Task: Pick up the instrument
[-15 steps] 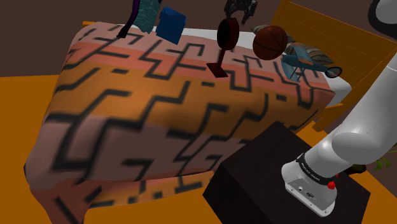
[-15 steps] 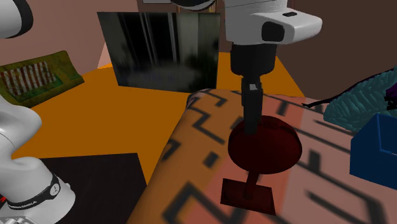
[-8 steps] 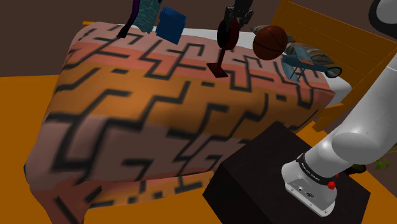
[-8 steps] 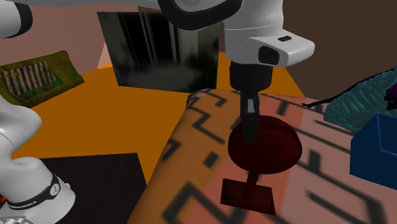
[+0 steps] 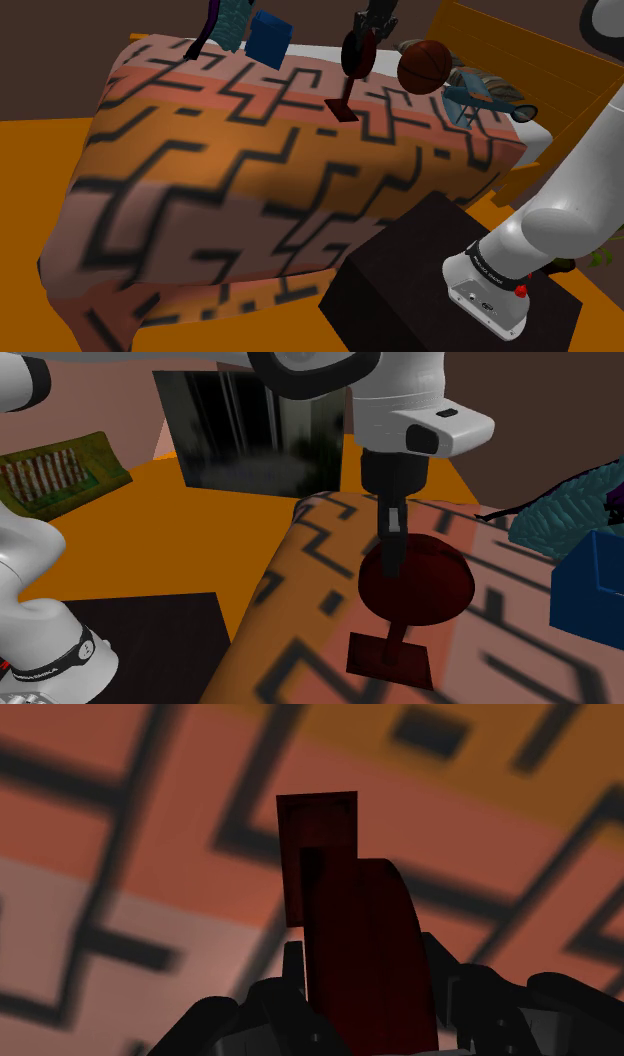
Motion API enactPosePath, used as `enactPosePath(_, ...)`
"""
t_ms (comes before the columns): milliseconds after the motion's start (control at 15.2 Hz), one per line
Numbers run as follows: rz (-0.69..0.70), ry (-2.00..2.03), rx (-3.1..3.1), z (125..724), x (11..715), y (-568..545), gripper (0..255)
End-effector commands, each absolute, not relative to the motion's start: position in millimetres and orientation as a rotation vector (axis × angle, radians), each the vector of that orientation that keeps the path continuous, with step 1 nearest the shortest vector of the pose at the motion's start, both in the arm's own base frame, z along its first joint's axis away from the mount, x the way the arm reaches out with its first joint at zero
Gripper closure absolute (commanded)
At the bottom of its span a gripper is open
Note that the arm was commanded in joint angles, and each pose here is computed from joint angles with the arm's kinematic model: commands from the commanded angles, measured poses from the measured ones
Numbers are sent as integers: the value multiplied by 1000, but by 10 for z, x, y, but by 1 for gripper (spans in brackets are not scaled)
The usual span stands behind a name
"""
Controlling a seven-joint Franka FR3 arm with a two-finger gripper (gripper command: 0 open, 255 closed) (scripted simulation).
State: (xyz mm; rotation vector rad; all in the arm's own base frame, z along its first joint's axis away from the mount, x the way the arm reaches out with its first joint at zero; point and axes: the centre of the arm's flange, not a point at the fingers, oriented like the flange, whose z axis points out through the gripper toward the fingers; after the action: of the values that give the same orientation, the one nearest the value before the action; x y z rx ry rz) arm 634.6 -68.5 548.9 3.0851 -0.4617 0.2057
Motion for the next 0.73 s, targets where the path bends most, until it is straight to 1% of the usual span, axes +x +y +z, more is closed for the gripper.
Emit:
enactPosePath(0,204,-461,3085,5483,6348,-677,255)
enactPosePath(660,204,-461,3085,6011,6349,-677,255)
